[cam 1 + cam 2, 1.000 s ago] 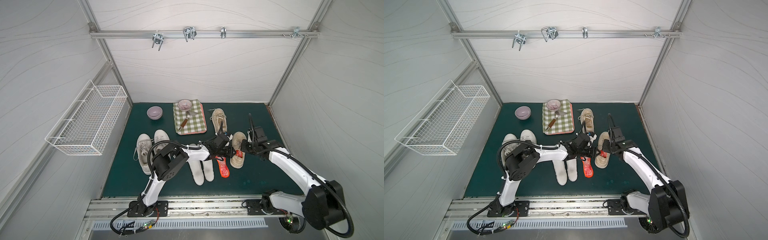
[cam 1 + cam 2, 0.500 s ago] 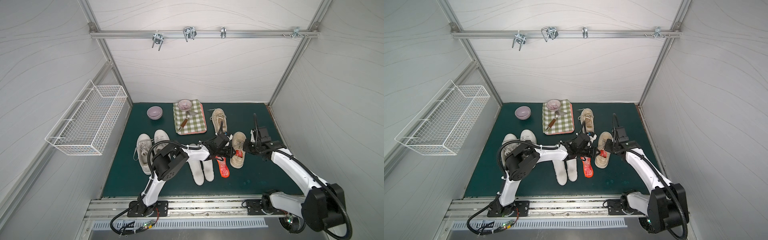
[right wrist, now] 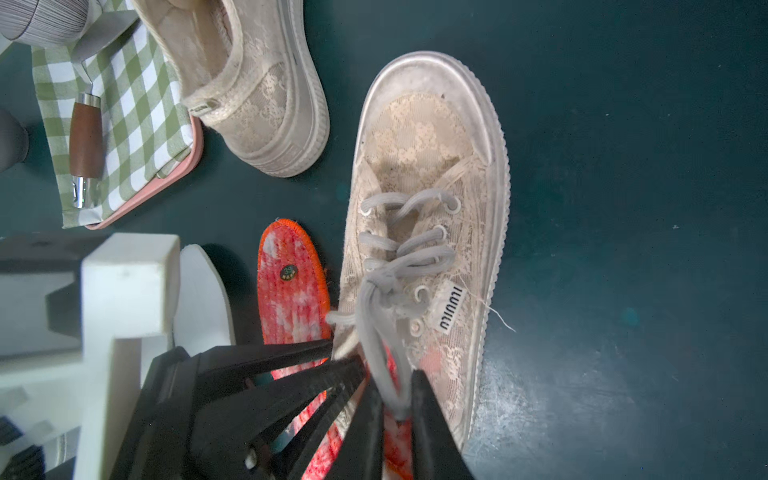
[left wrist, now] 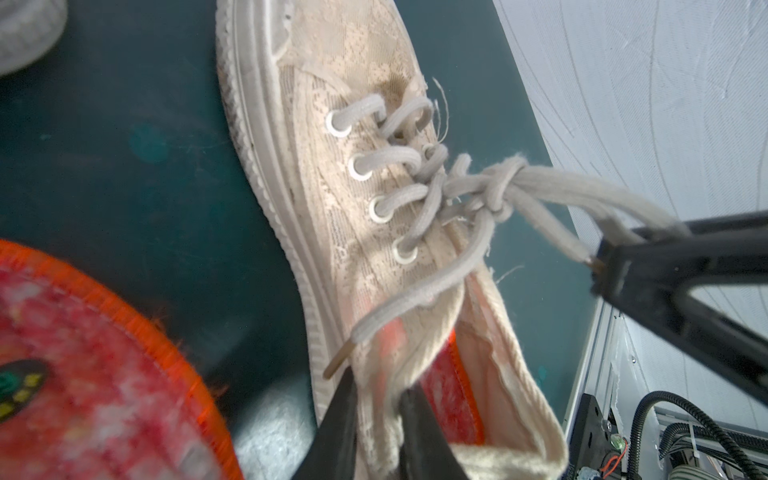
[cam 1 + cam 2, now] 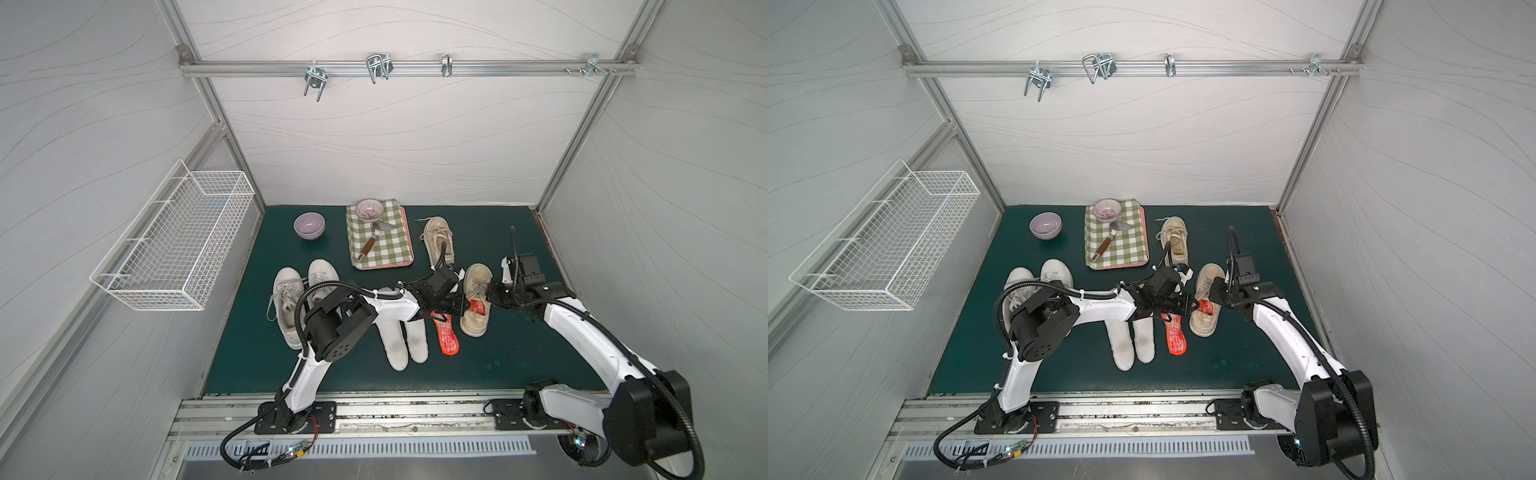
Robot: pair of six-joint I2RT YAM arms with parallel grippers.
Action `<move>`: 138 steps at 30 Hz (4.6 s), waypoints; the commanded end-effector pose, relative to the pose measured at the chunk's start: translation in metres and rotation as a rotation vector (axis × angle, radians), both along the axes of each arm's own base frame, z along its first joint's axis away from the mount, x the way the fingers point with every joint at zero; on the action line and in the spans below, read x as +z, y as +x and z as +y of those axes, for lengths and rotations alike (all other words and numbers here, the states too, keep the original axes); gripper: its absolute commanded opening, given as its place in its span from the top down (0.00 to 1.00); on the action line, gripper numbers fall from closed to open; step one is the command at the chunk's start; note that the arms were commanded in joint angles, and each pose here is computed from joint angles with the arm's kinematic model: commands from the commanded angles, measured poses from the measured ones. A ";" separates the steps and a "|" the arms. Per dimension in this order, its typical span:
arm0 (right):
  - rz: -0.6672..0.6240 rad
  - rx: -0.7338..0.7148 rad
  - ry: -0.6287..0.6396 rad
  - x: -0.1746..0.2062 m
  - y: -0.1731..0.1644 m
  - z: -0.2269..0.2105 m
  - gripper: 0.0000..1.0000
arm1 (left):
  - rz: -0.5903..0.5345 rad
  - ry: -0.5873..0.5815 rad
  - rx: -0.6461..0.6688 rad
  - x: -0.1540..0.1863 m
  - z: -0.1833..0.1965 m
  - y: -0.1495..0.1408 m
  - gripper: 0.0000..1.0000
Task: Remove the insole from the shoe
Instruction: Untie the shoelace on the shoe.
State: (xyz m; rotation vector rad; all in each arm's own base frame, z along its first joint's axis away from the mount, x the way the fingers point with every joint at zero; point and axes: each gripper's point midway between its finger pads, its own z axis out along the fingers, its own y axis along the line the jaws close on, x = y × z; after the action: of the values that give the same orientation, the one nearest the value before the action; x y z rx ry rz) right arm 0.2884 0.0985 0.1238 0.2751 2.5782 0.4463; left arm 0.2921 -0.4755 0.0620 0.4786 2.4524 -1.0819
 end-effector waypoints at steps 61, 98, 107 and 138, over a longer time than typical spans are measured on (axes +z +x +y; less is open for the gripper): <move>-0.007 0.007 0.025 0.009 0.017 0.004 0.84 | -0.031 -0.026 0.080 0.029 0.019 0.005 1.00; -0.071 -0.037 0.017 0.022 0.006 -0.009 0.67 | -0.024 -0.027 0.081 0.025 0.018 0.005 1.00; -0.020 -0.027 0.027 0.004 0.013 -0.006 0.69 | -0.030 -0.027 0.077 0.026 0.018 0.005 1.00; -0.033 -0.028 0.144 0.006 -0.010 -0.003 0.53 | -0.029 -0.034 0.076 0.027 0.017 0.005 1.00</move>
State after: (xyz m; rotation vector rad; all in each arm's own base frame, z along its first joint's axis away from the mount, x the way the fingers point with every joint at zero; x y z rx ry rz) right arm 0.2891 0.0898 0.1297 0.3795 2.4963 0.6047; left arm 0.2918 -0.4490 0.0602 0.3840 2.4953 -1.0058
